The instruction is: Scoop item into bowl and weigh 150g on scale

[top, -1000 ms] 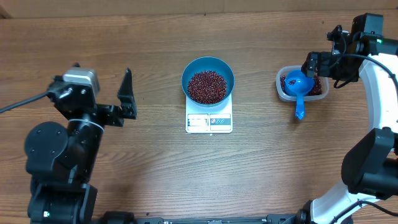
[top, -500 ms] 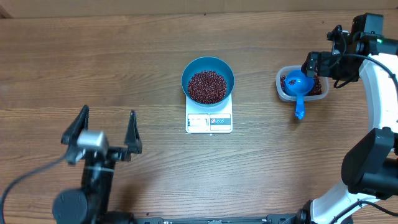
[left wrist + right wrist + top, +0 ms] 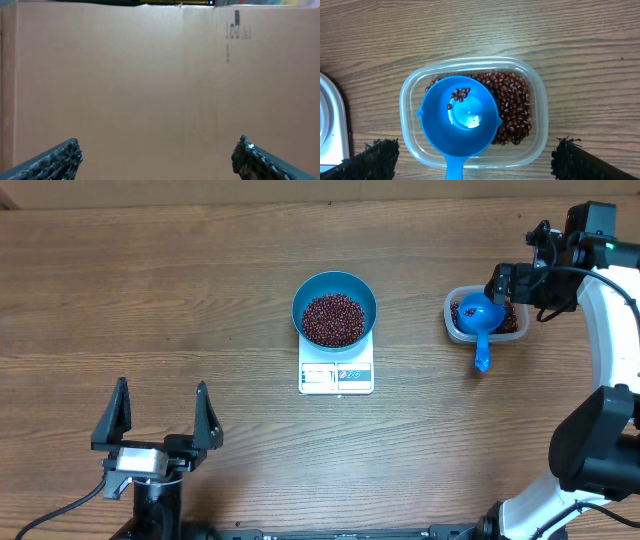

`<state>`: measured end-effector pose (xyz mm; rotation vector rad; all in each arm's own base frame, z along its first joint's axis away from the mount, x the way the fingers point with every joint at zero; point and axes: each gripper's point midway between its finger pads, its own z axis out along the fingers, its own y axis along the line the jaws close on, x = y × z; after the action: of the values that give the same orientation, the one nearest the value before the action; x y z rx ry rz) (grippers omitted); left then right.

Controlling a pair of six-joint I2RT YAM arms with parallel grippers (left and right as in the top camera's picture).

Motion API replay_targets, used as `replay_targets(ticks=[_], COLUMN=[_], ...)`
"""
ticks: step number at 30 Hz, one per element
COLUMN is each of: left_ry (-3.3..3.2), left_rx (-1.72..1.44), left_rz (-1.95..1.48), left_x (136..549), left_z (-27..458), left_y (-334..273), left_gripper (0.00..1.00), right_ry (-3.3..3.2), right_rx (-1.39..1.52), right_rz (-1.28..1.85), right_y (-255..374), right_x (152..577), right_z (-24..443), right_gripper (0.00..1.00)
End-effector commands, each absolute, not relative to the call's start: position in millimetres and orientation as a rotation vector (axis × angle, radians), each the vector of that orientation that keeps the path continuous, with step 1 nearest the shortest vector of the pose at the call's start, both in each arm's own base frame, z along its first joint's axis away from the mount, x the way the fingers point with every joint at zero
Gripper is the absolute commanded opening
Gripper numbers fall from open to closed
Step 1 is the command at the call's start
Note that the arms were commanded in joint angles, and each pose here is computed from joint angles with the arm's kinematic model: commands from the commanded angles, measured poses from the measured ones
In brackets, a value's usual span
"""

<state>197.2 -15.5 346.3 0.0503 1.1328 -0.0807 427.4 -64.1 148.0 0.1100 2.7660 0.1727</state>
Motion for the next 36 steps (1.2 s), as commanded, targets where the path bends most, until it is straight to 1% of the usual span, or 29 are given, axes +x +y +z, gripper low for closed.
replay_targets(ticks=[1,7,17,20,25,26,36], left_ry=[1.169,1.147,1.218,1.362,1.572,1.648,1.644], left_rx=[0.006,-0.058,-0.093,-0.118,-0.145,-0.156,-0.106], left_rz=[-0.064,-0.113,-0.129,-0.115,-0.097,-0.09,-0.038], left_x=[207,221,232,242,247,246,246], left_z=[325,292,259,225,173,154,156], left_y=[-8,-2,1,4,7,8,9], left_gripper=[1.0,0.99,1.0,0.99,1.0,0.99,0.99], right_ry=[2.744,2.744,2.744,2.744,2.744,2.744,2.744], right_rx=[0.108,0.108,0.108,0.108,0.108,0.108,0.108], right_rz=[0.157,0.157,0.156,0.157,0.157,0.156,0.156], right_y=[-65,-65,-65,-65,-65,-65,-65], right_x=[427,427,427,427,427,427,427], right_z=[156,156,156,156,156,156,156], right_gripper=[1.0,1.0,1.0,1.0,1.0,1.0,1.0])
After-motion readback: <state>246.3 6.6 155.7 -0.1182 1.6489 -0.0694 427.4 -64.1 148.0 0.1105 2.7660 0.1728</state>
